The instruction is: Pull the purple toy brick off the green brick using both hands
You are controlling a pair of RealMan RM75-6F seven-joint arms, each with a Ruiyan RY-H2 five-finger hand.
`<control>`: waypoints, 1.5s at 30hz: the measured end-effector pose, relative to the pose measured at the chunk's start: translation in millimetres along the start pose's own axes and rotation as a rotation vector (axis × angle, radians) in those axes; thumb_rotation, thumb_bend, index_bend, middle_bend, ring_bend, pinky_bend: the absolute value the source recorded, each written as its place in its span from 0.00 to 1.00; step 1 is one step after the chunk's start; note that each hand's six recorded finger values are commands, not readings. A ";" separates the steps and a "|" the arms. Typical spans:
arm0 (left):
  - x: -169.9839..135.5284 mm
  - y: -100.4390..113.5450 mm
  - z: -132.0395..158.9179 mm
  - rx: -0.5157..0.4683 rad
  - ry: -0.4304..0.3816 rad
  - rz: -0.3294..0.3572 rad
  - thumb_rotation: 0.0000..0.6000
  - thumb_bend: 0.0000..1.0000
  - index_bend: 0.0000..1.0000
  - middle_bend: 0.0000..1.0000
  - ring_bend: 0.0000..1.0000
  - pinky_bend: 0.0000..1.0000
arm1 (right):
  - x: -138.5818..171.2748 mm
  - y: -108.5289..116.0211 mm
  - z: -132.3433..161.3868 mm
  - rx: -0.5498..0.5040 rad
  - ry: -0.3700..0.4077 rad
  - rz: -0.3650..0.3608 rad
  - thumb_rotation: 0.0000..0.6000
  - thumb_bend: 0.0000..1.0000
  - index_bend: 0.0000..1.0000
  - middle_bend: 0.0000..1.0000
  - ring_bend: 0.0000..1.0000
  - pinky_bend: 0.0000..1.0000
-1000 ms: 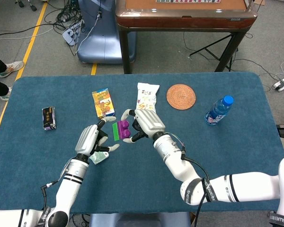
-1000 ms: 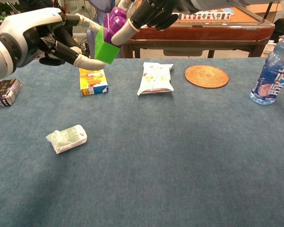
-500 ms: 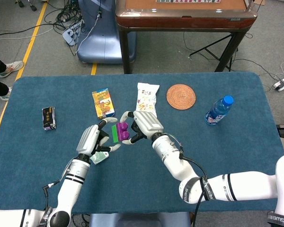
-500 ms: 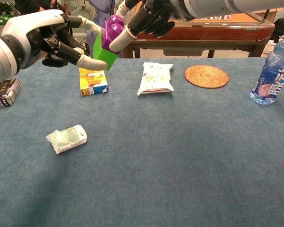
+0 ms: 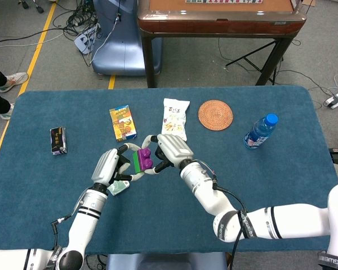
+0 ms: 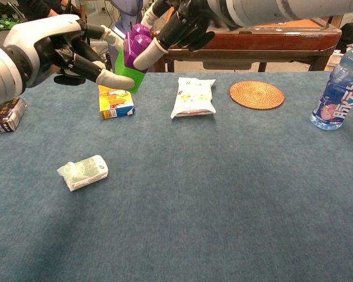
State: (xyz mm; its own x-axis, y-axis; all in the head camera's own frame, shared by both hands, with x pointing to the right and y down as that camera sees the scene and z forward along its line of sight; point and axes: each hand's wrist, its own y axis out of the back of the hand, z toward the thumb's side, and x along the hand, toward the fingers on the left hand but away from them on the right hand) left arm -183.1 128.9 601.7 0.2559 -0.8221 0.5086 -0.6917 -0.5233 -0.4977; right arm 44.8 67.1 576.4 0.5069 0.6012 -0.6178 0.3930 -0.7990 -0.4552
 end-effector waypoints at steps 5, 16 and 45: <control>0.1 0.0 0.2 -0.008 0.000 -0.005 1.00 0.00 0.50 1.00 1.00 1.00 | -1.0 -1.6 -0.6 0.002 0.000 0.007 1.00 0.14 0.60 1.00 1.00 1.00; -0.1 -2.6 -0.8 -0.017 0.004 -0.023 1.00 0.00 0.57 1.00 1.00 1.00 | -1.7 -4.1 -0.5 -0.002 0.002 0.019 1.00 0.14 0.60 1.00 1.00 1.00; 0.1 -7.4 -0.7 -0.001 -0.007 -0.023 1.00 0.00 0.67 1.00 1.00 1.00 | -2.1 -4.2 -3.7 -0.038 0.025 0.021 1.00 0.14 0.61 1.00 1.00 1.00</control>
State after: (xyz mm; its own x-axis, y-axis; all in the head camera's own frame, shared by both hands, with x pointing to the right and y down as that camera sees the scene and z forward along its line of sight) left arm -178.4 132.9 605.9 0.2766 -0.8115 0.5148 -0.6862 -0.5418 -0.4854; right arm 44.9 69.2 581.9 0.5346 0.5845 -0.6104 0.4104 -0.8109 -0.4171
